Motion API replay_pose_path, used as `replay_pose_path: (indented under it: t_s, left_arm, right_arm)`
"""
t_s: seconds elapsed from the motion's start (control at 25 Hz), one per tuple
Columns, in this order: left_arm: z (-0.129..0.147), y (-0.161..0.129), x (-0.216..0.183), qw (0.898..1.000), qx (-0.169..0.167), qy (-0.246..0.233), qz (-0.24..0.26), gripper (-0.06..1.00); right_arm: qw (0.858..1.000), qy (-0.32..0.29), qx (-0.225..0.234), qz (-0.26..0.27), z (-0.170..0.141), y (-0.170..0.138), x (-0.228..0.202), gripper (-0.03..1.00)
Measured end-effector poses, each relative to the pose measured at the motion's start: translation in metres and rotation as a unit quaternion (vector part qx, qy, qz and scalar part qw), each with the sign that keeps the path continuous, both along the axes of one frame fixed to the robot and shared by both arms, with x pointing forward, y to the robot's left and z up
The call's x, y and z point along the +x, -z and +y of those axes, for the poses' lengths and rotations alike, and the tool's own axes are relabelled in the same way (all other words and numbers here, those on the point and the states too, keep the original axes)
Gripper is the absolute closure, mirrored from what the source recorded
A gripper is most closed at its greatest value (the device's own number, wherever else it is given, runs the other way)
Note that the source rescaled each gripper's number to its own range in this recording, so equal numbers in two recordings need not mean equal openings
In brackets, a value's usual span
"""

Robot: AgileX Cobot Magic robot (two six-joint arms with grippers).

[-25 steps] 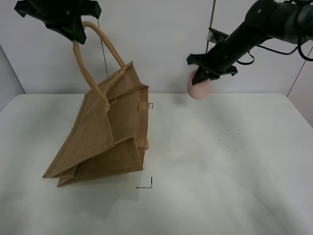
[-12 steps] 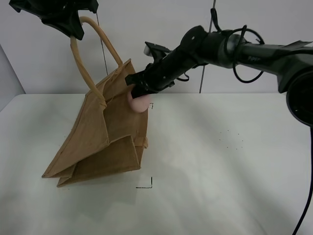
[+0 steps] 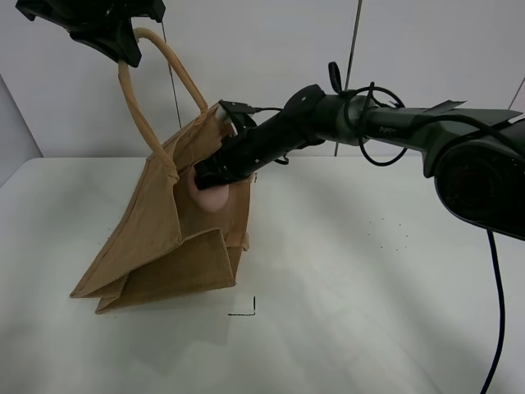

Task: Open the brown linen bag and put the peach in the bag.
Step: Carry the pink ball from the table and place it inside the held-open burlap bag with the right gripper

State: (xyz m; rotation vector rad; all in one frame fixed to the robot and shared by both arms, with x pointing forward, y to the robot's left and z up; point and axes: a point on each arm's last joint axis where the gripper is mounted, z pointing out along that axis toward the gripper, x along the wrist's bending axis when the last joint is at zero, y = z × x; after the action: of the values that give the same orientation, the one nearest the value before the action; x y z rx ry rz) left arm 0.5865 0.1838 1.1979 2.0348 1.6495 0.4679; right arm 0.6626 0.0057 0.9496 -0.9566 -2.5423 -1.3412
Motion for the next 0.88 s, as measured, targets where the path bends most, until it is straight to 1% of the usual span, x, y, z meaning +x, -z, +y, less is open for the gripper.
replay_pose_path:
  t_s: [0.12, 0.32, 0.44, 0.52, 0.56, 0.6, 0.68, 0.72, 0.76, 0.8, 0.88]
  left_arm:
    - [0.0, 0.0, 0.0, 1.0, 0.0, 0.0, 0.0, 0.94]
    - [0.0, 0.0, 0.0, 1.0, 0.002, 0.003, 0.0, 0.94]
    - [0.0, 0.0, 0.0, 1.0, 0.003, 0.005, -0.001, 0.94]
    - [0.0, 0.0, 0.0, 1.0, 0.003, 0.005, -0.001, 0.94]
    - [0.0, 0.0, 0.0, 1.0, 0.003, 0.005, -0.001, 0.94]
    - [0.0, 0.0, 0.0, 1.0, 0.003, 0.005, -0.001, 0.94]
    - [0.0, 0.0, 0.0, 1.0, 0.004, 0.006, -0.001, 0.94]
    - [0.0, 0.0, 0.0, 1.0, 0.004, 0.006, -0.001, 0.94]
    - [0.0, 0.0, 0.0, 1.0, 0.004, 0.006, -0.001, 0.94]
    - [0.0, 0.0, 0.0, 1.0, 0.004, 0.006, -0.001, 0.94]
    - [0.0, 0.0, 0.0, 1.0, 0.004, 0.006, -0.001, 0.94]
  right_arm:
    - [0.999, -0.031, -0.01, -0.025, 0.01, 0.011, -0.005, 0.97]
    - [0.998, -0.023, -0.022, -0.053, 0.019, 0.027, -0.004, 0.97]
    - [0.997, -0.025, -0.028, -0.07, 0.025, 0.031, -0.006, 0.97]
    - [0.996, -0.029, -0.029, -0.073, 0.028, 0.032, -0.008, 0.94]
    - [0.996, -0.03, -0.03, -0.074, 0.029, 0.033, -0.009, 0.88]
    - [0.996, -0.031, -0.03, -0.074, 0.03, 0.033, -0.009, 0.78]
    - [0.996, -0.03, -0.031, -0.075, 0.03, 0.034, -0.009, 0.48]
    - [0.996, -0.027, -0.031, -0.076, 0.03, 0.034, -0.008, 0.28]
    - [0.996, -0.022, -0.03, -0.076, 0.03, 0.034, -0.008, 0.15]
    - [0.997, -0.017, -0.03, -0.074, 0.03, 0.033, -0.007, 0.08]
    - [0.997, -0.008, -0.031, -0.065, 0.029, 0.032, -0.007, 0.01]
